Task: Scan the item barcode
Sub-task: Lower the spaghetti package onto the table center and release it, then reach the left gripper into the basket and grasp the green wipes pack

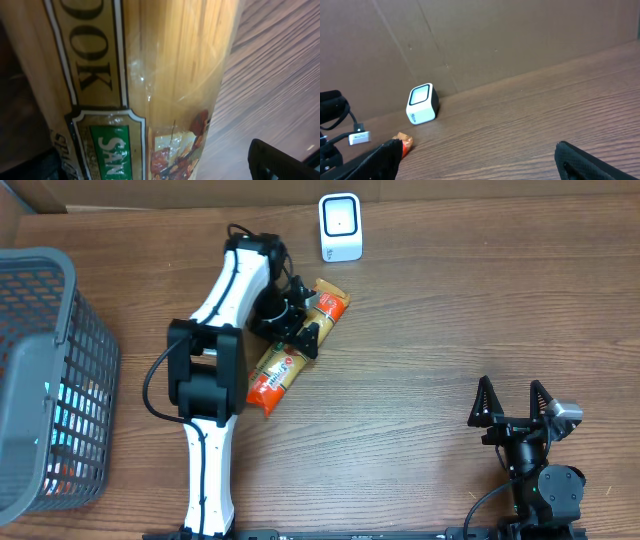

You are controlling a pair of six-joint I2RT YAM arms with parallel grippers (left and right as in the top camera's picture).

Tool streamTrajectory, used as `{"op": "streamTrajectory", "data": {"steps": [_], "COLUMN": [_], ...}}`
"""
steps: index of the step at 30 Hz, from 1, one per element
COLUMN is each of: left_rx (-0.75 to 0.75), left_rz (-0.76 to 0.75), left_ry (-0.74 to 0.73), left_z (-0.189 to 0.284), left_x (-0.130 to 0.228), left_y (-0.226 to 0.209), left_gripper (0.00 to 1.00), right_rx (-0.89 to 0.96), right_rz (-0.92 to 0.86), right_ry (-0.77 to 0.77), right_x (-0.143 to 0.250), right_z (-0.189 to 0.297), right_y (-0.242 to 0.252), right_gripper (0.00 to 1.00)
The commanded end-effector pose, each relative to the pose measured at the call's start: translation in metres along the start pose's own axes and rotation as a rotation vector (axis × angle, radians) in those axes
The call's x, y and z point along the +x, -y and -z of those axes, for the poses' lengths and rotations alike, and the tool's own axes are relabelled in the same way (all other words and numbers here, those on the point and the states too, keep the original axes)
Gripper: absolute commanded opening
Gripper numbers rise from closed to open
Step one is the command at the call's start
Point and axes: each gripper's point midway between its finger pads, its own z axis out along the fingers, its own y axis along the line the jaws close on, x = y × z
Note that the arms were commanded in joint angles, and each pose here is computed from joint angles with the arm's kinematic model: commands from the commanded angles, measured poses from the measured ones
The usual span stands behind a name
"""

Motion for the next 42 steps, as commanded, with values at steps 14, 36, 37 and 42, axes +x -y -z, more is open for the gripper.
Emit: {"op": "streamTrajectory", "data": {"steps": [14, 36, 37, 42], "left_rx": [-0.18, -0.458, -0.454, -0.434], "left_rz": [0.137, 0.962, 1.007, 1.246], "left_ry": [0.271, 1.027, 1.03, 1.07], "left_z": [0.135, 0.392, 0.392, 0.393], "left_x": [-0.011, 0.234, 0.243, 0.294], "left_y": [0.042, -0.058, -0.063, -0.091], "left_gripper": [1.0, 1.0, 1.0, 1.0], "right_rx": [-0.005, -0.005, -0.005, -0.005], "right_rz": [0.004, 0.004, 0.004, 0.003], "right_ry": [-0.002, -0.002, -0.002, -0.002], "right_x": [0.003, 0.003, 0.003, 0.003], "right_z": [0.0, 0.0, 0.0, 0.0], "right_y": [0.0, 0.0, 0.0, 0.0], "right_gripper": [1.0, 1.0, 1.0, 1.0]}}
